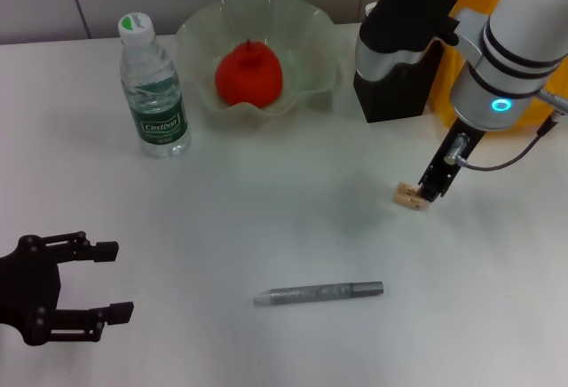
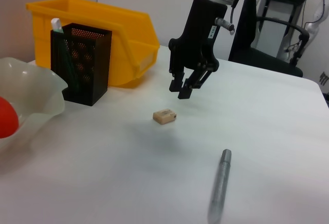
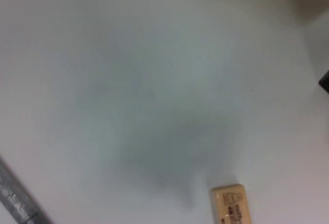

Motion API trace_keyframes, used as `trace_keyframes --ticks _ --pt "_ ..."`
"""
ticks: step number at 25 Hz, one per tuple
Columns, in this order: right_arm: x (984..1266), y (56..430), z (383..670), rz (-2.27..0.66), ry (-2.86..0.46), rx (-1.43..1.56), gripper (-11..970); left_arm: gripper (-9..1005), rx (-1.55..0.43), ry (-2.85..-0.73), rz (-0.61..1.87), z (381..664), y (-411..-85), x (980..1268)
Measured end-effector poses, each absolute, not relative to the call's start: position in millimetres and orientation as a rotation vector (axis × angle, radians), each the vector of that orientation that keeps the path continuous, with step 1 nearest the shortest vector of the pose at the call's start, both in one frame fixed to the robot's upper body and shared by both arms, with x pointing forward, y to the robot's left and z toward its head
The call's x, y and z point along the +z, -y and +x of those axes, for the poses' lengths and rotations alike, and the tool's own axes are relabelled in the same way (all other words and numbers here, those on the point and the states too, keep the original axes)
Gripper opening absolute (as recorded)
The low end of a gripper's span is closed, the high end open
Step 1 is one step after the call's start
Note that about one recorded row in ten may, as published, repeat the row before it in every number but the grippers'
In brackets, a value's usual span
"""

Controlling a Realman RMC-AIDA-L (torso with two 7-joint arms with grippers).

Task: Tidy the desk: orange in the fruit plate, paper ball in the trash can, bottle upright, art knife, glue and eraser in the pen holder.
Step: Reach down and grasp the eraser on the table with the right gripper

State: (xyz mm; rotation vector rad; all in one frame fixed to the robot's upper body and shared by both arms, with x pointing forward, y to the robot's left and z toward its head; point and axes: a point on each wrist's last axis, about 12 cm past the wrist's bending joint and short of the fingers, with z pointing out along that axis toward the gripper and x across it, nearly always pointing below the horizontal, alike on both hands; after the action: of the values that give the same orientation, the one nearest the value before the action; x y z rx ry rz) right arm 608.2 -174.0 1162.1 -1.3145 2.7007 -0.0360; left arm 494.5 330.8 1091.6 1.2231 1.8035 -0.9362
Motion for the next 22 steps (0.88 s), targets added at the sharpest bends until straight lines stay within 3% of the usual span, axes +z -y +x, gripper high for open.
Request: trace_keyframes --ticks 4,15,22 --pt "1160 174 607 -1.359 -2.680 -0.026 292 818 -0.937 -1.803 1.223 495 -331 1092" --pt "1139 175 613 -1.417 -2.611 0.011 516 818 -0.942 -1.810 1.216 493 -331 1091" --pt "1131 176 616 -1.418 -2.597 0.006 552 818 -0.943 -1.808 1.218 494 -330 1092"
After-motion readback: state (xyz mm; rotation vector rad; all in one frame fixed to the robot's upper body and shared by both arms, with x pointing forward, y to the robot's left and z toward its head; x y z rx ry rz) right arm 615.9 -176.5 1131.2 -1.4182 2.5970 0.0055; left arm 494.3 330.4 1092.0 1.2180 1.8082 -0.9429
